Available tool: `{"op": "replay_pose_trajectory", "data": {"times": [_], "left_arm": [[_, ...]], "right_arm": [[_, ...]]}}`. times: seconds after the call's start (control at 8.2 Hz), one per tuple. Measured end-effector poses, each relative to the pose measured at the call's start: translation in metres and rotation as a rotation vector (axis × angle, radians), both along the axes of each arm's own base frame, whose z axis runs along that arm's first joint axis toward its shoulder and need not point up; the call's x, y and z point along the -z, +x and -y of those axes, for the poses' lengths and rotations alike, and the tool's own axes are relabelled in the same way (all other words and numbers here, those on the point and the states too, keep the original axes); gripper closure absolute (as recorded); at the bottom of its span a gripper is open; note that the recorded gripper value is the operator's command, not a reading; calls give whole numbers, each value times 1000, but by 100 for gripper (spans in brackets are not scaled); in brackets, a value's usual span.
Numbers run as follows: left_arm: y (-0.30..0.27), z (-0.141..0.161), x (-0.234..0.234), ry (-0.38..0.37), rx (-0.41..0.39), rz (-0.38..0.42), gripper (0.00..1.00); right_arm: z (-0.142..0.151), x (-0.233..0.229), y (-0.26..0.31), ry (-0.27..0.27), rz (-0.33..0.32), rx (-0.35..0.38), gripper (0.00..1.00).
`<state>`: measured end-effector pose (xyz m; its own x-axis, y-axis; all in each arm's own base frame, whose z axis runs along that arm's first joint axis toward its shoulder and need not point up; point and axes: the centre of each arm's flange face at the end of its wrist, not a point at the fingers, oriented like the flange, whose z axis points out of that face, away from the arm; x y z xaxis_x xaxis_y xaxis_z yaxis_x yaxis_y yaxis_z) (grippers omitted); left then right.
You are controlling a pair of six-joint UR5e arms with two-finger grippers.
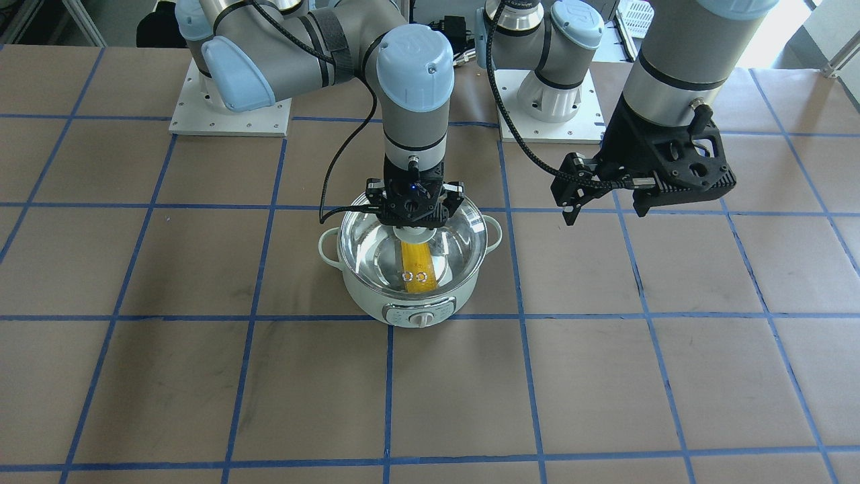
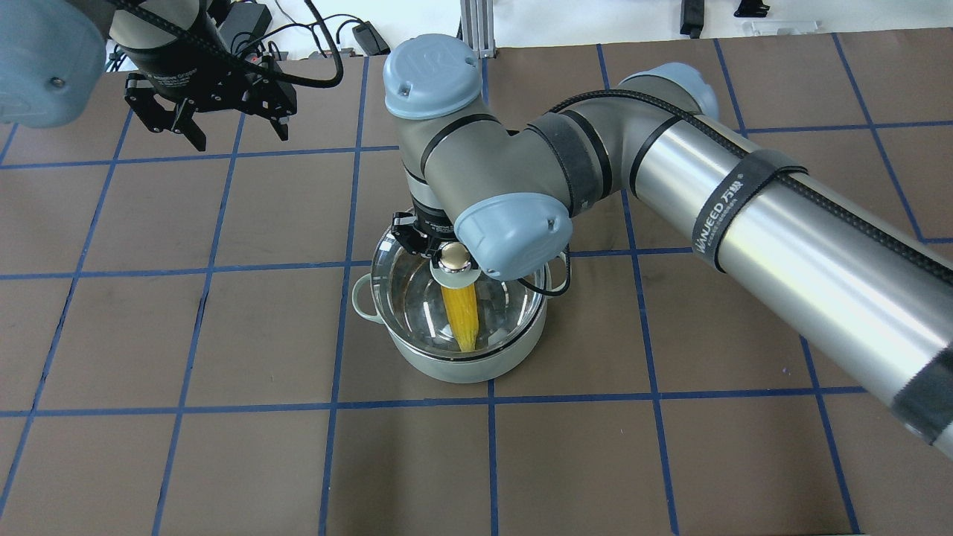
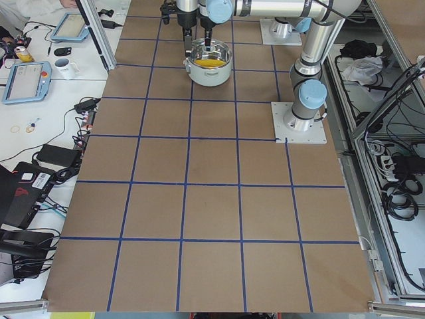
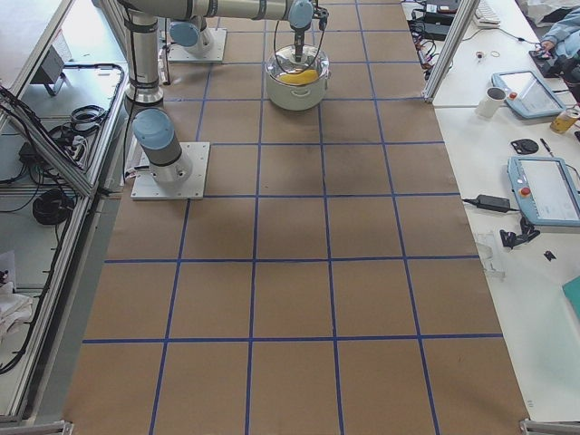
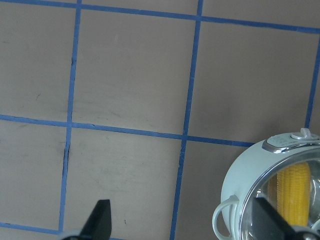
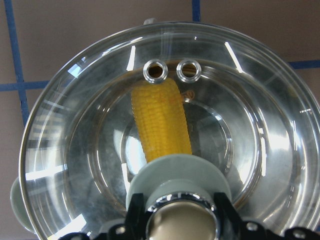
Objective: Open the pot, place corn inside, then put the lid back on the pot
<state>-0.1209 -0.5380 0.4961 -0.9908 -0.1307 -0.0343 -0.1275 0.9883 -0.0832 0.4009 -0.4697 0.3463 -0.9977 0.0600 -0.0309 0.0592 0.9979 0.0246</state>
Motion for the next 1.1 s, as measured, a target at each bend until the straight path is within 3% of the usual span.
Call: {"op": "replay_pose_trajectory", "data": {"times": [0.49, 0.61, 0.85, 1.1], "left_arm": [[0, 0, 0, 0, 0, 0, 0], [0, 0, 0, 0, 0, 0, 0], [0, 0, 0, 0, 0, 1, 0], [0, 0, 0, 0, 0, 1, 0]], "right_arm": [[-1, 1, -1, 15, -13, 2, 86], [-2, 1, -1, 18, -13, 3, 79], [-2, 1, -1, 19, -13, 3, 54], [-2, 1, -1, 20, -11, 0, 44]]}}
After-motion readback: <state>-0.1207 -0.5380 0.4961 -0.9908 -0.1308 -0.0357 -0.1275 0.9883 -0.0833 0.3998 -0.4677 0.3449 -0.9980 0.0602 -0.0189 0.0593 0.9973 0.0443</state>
